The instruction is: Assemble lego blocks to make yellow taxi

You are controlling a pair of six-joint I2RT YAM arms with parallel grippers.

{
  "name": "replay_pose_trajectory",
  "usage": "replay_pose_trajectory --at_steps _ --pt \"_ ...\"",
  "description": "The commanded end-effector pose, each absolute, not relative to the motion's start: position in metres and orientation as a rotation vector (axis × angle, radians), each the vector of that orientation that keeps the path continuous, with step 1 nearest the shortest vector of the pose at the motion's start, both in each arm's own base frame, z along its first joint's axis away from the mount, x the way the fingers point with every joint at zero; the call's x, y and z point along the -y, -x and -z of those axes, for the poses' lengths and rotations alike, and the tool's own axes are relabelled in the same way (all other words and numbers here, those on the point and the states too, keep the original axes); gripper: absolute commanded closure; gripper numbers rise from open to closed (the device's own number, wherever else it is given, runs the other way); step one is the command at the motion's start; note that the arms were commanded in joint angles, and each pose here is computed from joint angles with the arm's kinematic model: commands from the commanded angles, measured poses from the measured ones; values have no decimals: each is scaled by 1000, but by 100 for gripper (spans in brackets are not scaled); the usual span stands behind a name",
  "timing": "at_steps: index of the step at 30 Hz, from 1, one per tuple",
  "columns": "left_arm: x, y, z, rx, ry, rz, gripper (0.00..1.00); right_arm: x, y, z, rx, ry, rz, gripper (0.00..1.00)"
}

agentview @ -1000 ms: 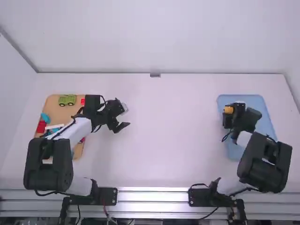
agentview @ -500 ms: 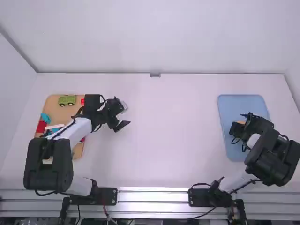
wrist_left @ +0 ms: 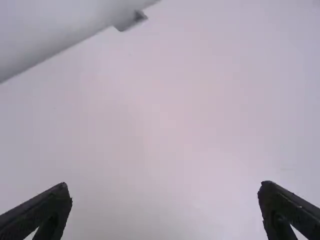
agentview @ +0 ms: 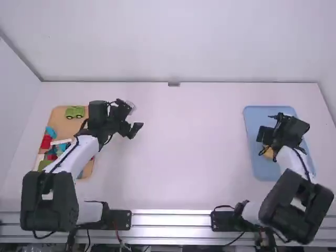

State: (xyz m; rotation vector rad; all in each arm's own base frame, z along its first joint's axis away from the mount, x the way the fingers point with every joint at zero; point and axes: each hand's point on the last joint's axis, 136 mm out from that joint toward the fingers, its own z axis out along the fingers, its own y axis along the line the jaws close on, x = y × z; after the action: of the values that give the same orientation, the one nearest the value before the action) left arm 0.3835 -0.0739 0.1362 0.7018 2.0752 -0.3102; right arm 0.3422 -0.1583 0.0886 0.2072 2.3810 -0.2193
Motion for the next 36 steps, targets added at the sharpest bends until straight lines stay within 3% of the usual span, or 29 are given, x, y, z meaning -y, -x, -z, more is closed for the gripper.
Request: replay_pose_trajectory --at_steps 1,9,16,27,36 --pt "70 -379 -170 -2049 -593 279 1 152 -350 -134 -2287 -164 294 2" --pt "62 -340 -248 -1910 -523 121 1 77 -344 -227 -2043 56 257 1" --pt "56 -303 -295 -1779 -495 75 1 32 -329 -279 -1871 174 210 1" --pt "31 -288 -297 -1723 -298 19 12 -3 -313 -291 -1738 147 100 12" --pt "0 -270 -287 -1628 -10 -8 30 -3 -286 -255 -1741 12 -14 30"
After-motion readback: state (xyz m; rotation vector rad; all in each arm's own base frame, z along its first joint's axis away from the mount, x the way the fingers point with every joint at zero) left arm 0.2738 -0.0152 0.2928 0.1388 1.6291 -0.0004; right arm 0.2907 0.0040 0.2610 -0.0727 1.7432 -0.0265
